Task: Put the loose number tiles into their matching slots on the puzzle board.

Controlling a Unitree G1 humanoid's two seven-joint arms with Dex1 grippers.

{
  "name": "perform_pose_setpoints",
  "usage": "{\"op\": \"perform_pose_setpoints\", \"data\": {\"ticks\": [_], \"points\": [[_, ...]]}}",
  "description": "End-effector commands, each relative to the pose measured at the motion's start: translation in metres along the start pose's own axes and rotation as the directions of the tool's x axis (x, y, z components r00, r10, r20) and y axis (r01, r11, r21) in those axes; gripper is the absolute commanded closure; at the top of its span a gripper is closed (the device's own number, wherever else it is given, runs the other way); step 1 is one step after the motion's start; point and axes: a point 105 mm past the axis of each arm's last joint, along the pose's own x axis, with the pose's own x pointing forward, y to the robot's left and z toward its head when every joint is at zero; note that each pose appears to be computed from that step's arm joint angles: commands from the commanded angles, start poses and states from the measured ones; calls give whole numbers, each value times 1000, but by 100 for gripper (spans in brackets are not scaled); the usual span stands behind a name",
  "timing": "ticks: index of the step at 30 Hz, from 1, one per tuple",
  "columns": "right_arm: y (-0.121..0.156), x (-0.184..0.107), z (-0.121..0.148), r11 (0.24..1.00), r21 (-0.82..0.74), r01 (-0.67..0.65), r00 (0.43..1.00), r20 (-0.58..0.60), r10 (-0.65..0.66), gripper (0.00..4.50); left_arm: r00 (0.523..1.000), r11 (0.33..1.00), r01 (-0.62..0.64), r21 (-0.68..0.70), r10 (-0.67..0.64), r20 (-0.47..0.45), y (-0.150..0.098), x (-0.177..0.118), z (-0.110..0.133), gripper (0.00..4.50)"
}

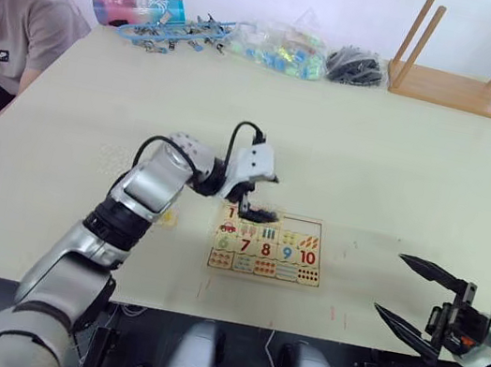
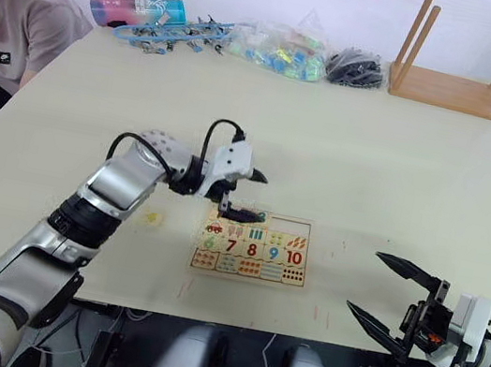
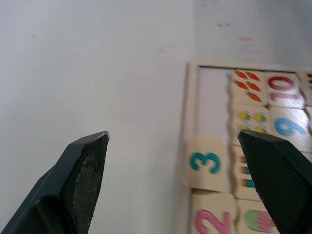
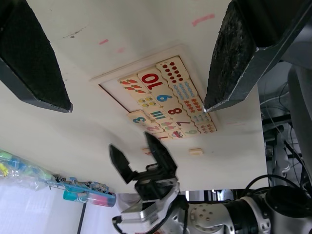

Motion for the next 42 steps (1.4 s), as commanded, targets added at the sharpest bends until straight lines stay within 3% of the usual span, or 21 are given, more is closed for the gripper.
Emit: {"op": "perform_pose_setpoints", "data": {"ticks": [1, 6, 8, 24, 42], "points": [[-2, -1, 7, 999, -41, -1, 1000, 7, 2, 0, 998, 999, -24, 26, 22, 57, 13, 1, 7, 110], [1, 1, 5, 1000, -28, -14, 1000, 8, 14, 0, 995, 994, 49, 99, -57, 80, 9, 12, 2, 369], [1, 2, 5, 1000, -29, -14, 1000, 9, 14, 0, 993, 990, 60, 127, -72, 96, 10, 17, 3, 442], [-3, 1, 6, 999, -51, 4, 1000, 8, -3, 0, 985, 961, 129, 244, -153, 79, 7, 31, -9, 442], [-2, 2, 6, 998, -56, 7, 1000, 10, -6, 0, 978, 944, 181, 277, -202, 51, 1, 30, -19, 442]]}}
